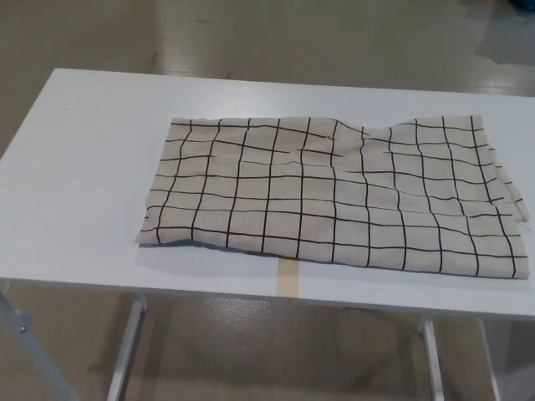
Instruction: Use the left hand to fold a white towel with checkered patterns in half.
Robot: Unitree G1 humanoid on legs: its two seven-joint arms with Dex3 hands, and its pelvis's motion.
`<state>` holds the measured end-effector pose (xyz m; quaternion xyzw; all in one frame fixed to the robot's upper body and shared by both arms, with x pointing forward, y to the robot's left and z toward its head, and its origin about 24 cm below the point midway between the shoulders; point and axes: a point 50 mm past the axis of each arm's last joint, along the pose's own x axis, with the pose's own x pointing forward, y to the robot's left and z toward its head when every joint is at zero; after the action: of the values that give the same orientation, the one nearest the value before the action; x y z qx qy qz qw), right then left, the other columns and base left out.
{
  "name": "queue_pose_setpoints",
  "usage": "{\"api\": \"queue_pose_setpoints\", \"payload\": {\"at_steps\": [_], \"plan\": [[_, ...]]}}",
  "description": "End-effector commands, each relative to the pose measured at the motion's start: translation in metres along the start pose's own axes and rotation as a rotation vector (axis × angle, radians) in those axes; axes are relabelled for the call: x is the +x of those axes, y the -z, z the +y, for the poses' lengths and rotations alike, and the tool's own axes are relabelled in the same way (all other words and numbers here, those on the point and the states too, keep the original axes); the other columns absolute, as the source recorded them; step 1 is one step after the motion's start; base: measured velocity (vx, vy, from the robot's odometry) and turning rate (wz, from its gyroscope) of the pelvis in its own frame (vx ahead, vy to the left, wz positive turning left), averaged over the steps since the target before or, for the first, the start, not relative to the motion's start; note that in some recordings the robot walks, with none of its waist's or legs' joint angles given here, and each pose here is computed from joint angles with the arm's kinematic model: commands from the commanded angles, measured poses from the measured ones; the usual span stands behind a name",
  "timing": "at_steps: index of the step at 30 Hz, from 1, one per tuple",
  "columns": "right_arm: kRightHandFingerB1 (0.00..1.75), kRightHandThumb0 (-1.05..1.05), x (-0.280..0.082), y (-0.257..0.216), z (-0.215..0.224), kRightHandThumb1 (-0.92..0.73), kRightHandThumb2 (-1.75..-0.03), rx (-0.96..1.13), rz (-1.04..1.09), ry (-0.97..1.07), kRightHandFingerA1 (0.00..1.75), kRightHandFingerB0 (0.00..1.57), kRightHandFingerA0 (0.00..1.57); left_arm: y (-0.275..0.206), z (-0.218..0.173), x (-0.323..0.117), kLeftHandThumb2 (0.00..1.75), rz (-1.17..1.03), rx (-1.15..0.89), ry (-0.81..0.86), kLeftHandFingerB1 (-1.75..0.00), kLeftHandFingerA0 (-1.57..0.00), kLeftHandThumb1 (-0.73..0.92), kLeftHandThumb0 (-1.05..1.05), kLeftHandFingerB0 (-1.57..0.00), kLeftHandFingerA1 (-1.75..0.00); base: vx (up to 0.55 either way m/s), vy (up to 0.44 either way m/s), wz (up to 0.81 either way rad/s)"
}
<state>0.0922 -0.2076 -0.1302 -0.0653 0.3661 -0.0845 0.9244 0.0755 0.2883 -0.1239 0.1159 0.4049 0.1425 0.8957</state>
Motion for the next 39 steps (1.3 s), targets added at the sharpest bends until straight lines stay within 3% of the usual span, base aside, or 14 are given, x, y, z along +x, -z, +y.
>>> {"api": "queue_pose_setpoints", "payload": {"at_steps": [1, 2, 3, 5, 6, 7, 12, 17, 19, 22, 23, 29, 39], "plan": [[0.35, -0.28, -0.009, -0.019, -0.021, -0.71, -0.61, 0.084, -0.25, 0.176, 0.4, 0.29, 0.32, -0.008, 0.025, -0.01, 0.83, -0.202, -0.063, -0.087, -0.51, -0.08, 0.22, -0.27, -0.08, -0.53, 0.0, 0.0, 0.0], [0.35, -0.27, -0.008, -0.023, -0.025, -0.71, -0.61, 0.092, -0.267, 0.196, 0.4, 0.29, 0.31, -0.011, 0.027, -0.008, 0.81, -0.206, -0.063, -0.075, -0.48, -0.01, 0.22, -0.3, 0.0, -0.51, 0.0, 0.0, 0.0], [0.33, -0.3, -0.007, -0.027, -0.028, -0.73, -0.62, 0.099, -0.283, 0.211, 0.38, 0.27, 0.28, -0.014, 0.029, -0.006, 0.55, -0.21, -0.068, -0.061, -0.27, -0.08, 0.43, -0.6, -0.12, -0.3, 0.0, 0.0, 0.0], [0.35, -0.28, -0.007, -0.03, -0.032, -0.71, -0.6, 0.106, -0.308, 0.227, 0.39, 0.27, 0.27, -0.019, 0.032, -0.003, 0.54, -0.22, -0.07, -0.036, -0.28, -0.02, 0.43, -0.6, -0.08, -0.31, 0.0, 0.0, 0.0], [0.35, -0.28, -0.008, -0.032, -0.034, -0.71, -0.6, 0.108, -0.324, 0.232, 0.39, 0.27, 0.27, -0.023, 0.034, -0.002, 0.54, -0.227, -0.066, -0.019, -0.28, -0.02, 0.43, -0.6, -0.08, -0.31, 0.0, 0.0, 0.0], [0.35, -0.28, -0.008, -0.033, -0.034, -0.71, -0.61, 0.107, -0.333, 0.231, 0.38, 0.27, 0.26, -0.025, 0.035, -0.001, 0.76, -0.234, -0.065, -0.013, -0.28, -0.03, 0.35, -0.55, -0.07, -0.23, 0.0, 0.0, 0.0], [0.33, -0.32, -0.014, -0.037, -0.045, -0.71, -0.61, 0.157, -0.376, 0.223, 0.35, 0.22, 0.18, -0.048, 0.046, -0.003, 0.76, -0.37, -0.053, 0.008, -0.16, 0.0, 0.34, -0.57, 0.0, -0.12, 0.0, 0.0, 0.0], [0.32, -0.33, -0.019, -0.042, -0.045, -0.72, -0.61, 0.18, -0.391, 0.224, 0.34, 0.19, 0.15, -0.069, 0.056, -0.008, 0.75, -0.442, -0.016, 0.035, -0.18, 0.0, 0.35, -0.56, 0.0, -0.09, 0.0, 0.0, 0.0], [0.31, -0.32, -0.02, -0.045, -0.039, -0.72, -0.61, 0.184, -0.413, 0.205, 0.34, 0.18, 0.15, -0.088, 0.051, -0.021, 0.74, -0.573, 0.021, 0.046, -0.04, 0.0, 0.39, -0.61, 0.0, 0.0, 0.0, 0.0, 0.0], [0.31, -0.33, -0.017, -0.053, -0.025, -0.72, -0.61, 0.169, -0.444, 0.165, 0.35, 0.18, 0.15, -0.127, 0.044, -0.04, 0.75, -0.789, 0.112, 0.037, 0.0, 0.0, 0.4, -0.64, 0.0, -0.01, 0.0, 0.0, 0.0], [0.36, -0.4, -0.02, -0.049, -0.019, -0.66, -0.74, 0.159, -0.44, 0.147, 0.41, 0.13, 0.13, -0.139, 0.041, -0.051, 0.75, -0.868, 0.156, 0.033, 0.0, 0.0, 0.4, -0.65, 0.0, -0.02, 0.0, 0.0, 0.0], [0.37, -0.44, -0.023, -0.027, -0.009, -0.66, -0.75, 0.133, -0.369, 0.099, 0.41, 0.14, 0.13, -0.207, 0.024, -0.087, 0.75, -1.261, 0.373, -0.004, 0.0, 0.0, 0.42, -0.68, 0.0, -0.03, 0.0, 0.0, 0.0], [0.37, -0.43, -0.026, -0.025, -0.012, -0.66, -0.75, 0.099, -0.356, 0.098, 0.41, 0.14, 0.13, -0.29, -0.018, -0.109, 0.74, -1.516, 0.743, -0.08, -0.09, 0.0, 0.4, -0.63, -0.03, -0.05, 0.0, 0.0, 0.0]]}}
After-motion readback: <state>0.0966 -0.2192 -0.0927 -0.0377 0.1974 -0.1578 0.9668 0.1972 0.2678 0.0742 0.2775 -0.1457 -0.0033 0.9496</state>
